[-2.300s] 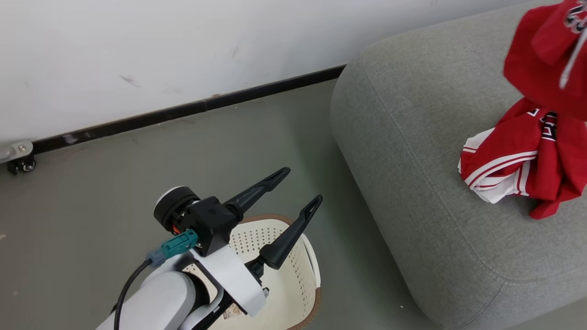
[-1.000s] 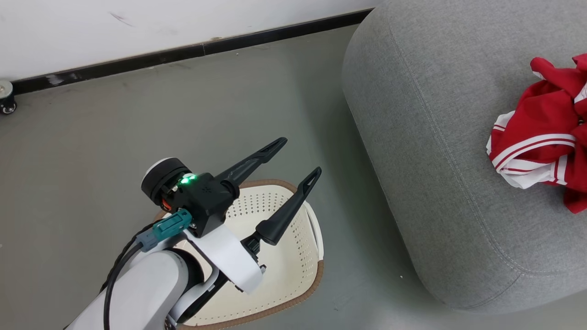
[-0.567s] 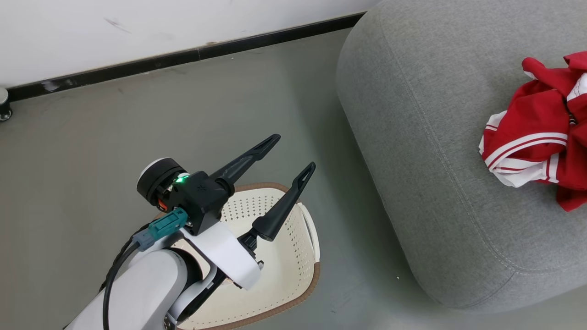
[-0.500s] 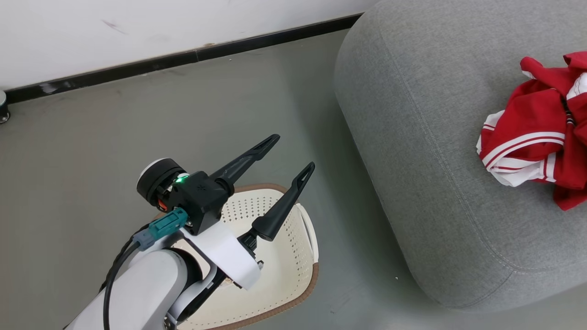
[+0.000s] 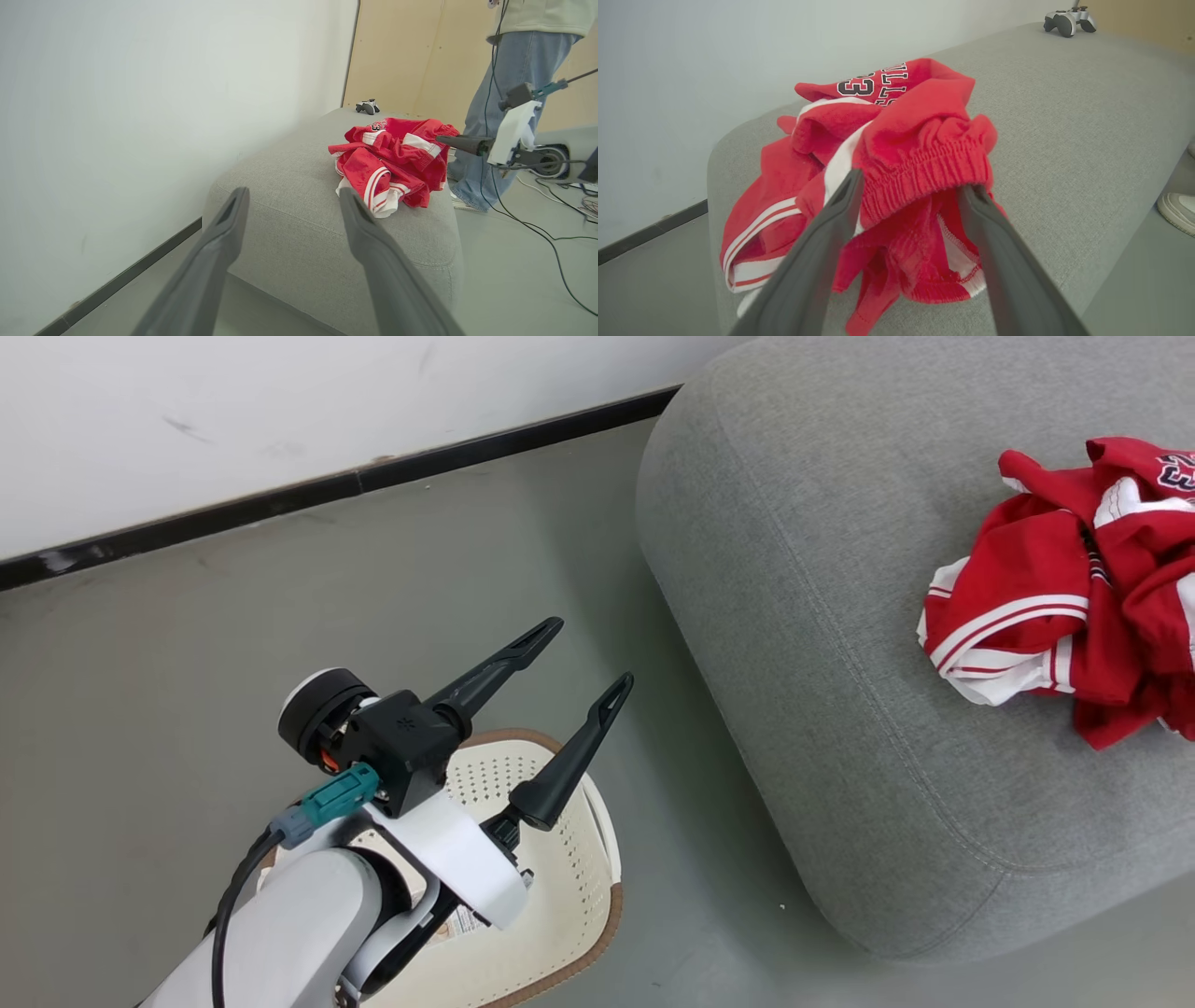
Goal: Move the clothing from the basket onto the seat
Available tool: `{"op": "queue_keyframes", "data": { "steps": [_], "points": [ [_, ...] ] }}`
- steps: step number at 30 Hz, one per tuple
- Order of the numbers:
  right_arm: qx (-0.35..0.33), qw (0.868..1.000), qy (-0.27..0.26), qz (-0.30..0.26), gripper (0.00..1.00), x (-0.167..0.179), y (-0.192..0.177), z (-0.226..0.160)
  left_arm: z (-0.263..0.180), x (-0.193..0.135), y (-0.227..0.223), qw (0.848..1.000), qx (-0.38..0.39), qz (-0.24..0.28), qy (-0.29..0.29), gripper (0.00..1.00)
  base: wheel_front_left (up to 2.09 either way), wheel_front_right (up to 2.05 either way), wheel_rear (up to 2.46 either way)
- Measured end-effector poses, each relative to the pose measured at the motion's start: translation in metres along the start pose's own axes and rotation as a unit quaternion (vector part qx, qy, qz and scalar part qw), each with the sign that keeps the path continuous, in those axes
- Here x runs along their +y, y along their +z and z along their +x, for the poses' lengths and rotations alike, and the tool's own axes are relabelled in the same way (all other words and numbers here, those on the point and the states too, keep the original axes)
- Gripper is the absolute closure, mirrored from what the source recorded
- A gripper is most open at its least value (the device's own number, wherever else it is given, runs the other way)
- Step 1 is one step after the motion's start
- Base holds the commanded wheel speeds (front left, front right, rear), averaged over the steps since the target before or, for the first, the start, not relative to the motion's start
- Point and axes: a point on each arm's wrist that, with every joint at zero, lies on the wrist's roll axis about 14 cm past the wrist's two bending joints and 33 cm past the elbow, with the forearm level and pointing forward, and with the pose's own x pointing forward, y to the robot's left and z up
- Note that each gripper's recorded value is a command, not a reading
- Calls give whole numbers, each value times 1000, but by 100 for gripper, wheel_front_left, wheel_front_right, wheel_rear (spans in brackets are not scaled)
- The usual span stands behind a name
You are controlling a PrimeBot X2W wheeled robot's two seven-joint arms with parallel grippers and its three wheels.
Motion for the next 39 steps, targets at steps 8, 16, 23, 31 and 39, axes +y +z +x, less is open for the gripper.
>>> {"op": "queue_keyframes", "data": {
  "steps": [8,16,23,31,39],
  "points": [
    [0,999,-30,23,0,-29,-12,-23,4,-10,-2,1000,0,-5,-12,0,0,0,0],
    [-27,1000,-1,12,0,-19,-2,-31,6,-15,0,1000,-4,-7,-13,0,0,0,0],
    [-64,996,60,-15,0,19,22,-27,1,-12,2,1000,-9,-8,4,0,0,0,0],
    [-118,980,151,-46,0,91,56,-20,-19,13,2,998,-11,0,69,0,0,0,0],
    [-166,954,241,-64,0,168,82,-28,-55,47,7,986,-21,12,163,0,0,0,0]
  ]
}}
